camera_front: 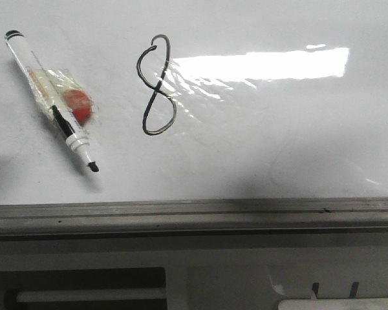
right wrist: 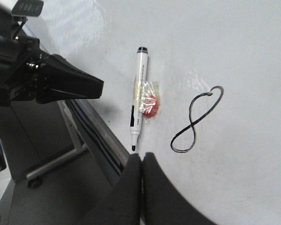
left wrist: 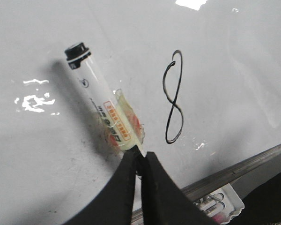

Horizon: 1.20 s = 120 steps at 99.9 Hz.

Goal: Write number 8 on whiteboard

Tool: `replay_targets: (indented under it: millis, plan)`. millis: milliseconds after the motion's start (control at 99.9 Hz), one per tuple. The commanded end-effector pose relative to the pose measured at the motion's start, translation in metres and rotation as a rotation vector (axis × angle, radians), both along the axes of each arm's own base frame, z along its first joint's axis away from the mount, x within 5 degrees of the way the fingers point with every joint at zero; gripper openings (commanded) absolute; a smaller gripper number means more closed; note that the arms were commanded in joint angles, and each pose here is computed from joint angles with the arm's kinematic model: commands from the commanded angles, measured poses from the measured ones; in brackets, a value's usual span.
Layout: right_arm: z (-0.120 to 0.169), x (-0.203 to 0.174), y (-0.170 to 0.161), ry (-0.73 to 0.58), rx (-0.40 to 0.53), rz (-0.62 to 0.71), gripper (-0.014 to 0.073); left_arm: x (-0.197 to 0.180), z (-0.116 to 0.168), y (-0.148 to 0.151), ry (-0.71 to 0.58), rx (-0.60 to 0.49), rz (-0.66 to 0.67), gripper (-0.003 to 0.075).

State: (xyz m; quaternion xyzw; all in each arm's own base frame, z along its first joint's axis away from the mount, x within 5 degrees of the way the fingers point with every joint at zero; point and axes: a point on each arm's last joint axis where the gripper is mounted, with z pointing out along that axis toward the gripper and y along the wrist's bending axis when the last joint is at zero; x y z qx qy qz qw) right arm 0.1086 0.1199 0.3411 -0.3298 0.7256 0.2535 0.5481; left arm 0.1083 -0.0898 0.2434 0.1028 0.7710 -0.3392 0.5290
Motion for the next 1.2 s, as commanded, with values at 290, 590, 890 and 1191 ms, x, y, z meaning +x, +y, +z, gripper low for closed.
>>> replay_targets:
  millis: [290,590,890,1191]
  plan:
    - [-0.035,-0.050,-0.060,-0.295,0.276,-0.061,-0.0063,-0.029,-0.001,0.010,-0.314,-0.074,-0.123,-0.0020]
    - [-0.052,-0.056,-0.066,-0.296,0.277,-0.060,-0.0064,-0.029,-0.004,0.011,-0.302,-0.065,-0.123,-0.0020]
    - [-0.054,-0.056,-0.066,-0.290,0.271,-0.060,-0.0063,-0.029,-0.004,0.011,-0.302,-0.065,-0.123,-0.0020]
    - [-0.054,-0.056,-0.066,-0.290,0.271,-0.060,-0.0064,-0.031,-0.012,0.012,-0.287,-0.054,-0.124,-0.0020]
